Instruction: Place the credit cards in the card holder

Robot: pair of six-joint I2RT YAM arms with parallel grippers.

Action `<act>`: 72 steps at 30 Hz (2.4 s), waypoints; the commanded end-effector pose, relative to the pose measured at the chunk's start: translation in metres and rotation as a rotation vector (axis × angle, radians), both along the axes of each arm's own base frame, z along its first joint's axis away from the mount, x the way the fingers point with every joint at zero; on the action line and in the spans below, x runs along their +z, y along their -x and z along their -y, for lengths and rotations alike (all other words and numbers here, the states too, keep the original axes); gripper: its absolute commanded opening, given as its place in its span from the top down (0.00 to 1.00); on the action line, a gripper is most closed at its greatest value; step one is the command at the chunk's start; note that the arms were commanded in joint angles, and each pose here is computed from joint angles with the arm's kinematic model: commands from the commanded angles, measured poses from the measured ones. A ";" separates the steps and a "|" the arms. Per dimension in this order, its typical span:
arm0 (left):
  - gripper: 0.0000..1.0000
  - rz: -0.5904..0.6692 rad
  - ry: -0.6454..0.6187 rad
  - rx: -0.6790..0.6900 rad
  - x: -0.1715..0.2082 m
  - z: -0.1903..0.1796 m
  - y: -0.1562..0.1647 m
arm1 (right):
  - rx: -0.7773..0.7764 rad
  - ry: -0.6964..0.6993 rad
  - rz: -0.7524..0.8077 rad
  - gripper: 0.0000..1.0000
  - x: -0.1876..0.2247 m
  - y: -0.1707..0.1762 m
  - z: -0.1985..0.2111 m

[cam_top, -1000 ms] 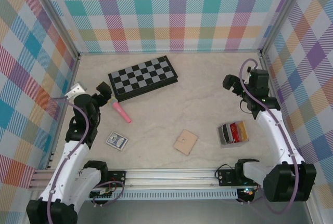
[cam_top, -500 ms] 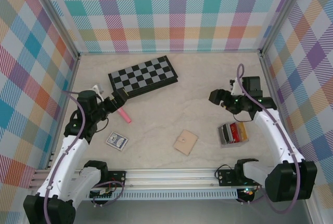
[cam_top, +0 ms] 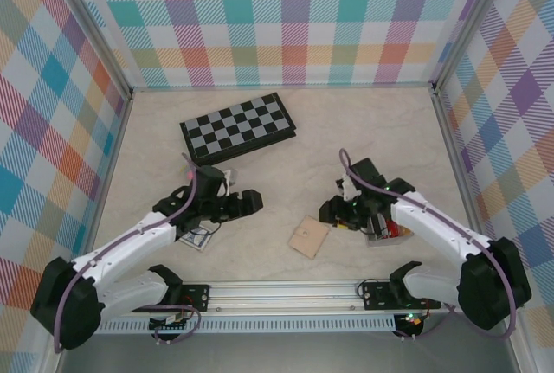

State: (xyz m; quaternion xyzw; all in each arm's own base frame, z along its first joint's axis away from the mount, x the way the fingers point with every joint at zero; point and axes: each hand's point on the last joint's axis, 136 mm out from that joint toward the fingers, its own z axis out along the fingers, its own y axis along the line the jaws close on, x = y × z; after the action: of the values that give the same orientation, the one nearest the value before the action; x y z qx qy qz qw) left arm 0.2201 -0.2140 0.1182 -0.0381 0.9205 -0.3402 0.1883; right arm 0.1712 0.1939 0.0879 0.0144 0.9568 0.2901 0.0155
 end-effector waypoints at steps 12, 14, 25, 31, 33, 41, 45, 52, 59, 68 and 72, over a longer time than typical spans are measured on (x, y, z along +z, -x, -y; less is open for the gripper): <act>0.22 0.016 -0.110 0.059 -0.011 -0.014 0.006 | 0.090 0.153 -0.160 0.56 -0.054 0.054 -0.039; 0.22 0.033 -0.119 0.085 -0.009 -0.020 0.006 | 0.117 0.183 -0.160 0.54 -0.059 0.059 -0.045; 0.18 0.093 -0.127 0.184 0.004 -0.043 0.007 | 0.205 0.097 -0.082 0.55 -0.054 0.030 -0.136; 0.19 0.078 -0.122 0.170 0.004 -0.042 0.011 | 0.174 0.185 -0.008 0.54 -0.042 -0.013 -0.135; 0.18 0.070 -0.115 0.161 0.003 -0.040 0.013 | 0.168 0.146 0.024 0.54 -0.029 -0.025 -0.134; 0.18 0.046 -0.086 0.133 0.000 -0.031 0.013 | 0.144 0.162 0.104 0.50 -0.013 -0.075 -0.107; 0.18 0.027 -0.077 0.114 -0.003 -0.025 0.014 | 0.148 0.178 0.114 0.48 -0.019 -0.096 -0.104; 0.19 -0.020 -0.041 0.067 -0.009 -0.012 0.018 | 0.129 0.290 0.063 0.48 -0.043 -0.103 -0.085; 0.19 -0.043 -0.025 0.045 -0.012 -0.002 0.016 | 0.106 0.258 -0.002 0.48 -0.054 -0.075 -0.071; 0.20 -0.109 -0.019 0.006 -0.018 0.017 0.018 | 0.026 0.195 -0.063 0.47 -0.054 -0.032 -0.051; 0.22 -0.125 -0.007 -0.013 -0.022 0.032 0.021 | 0.000 0.173 -0.075 0.48 -0.054 -0.017 -0.047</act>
State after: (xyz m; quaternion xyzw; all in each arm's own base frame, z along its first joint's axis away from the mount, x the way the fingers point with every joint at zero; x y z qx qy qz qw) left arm 0.1981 -0.2274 0.0844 -0.0576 0.9405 -0.3086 0.1304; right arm 0.1947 0.2342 0.0290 0.0046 0.9833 0.1814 -0.0165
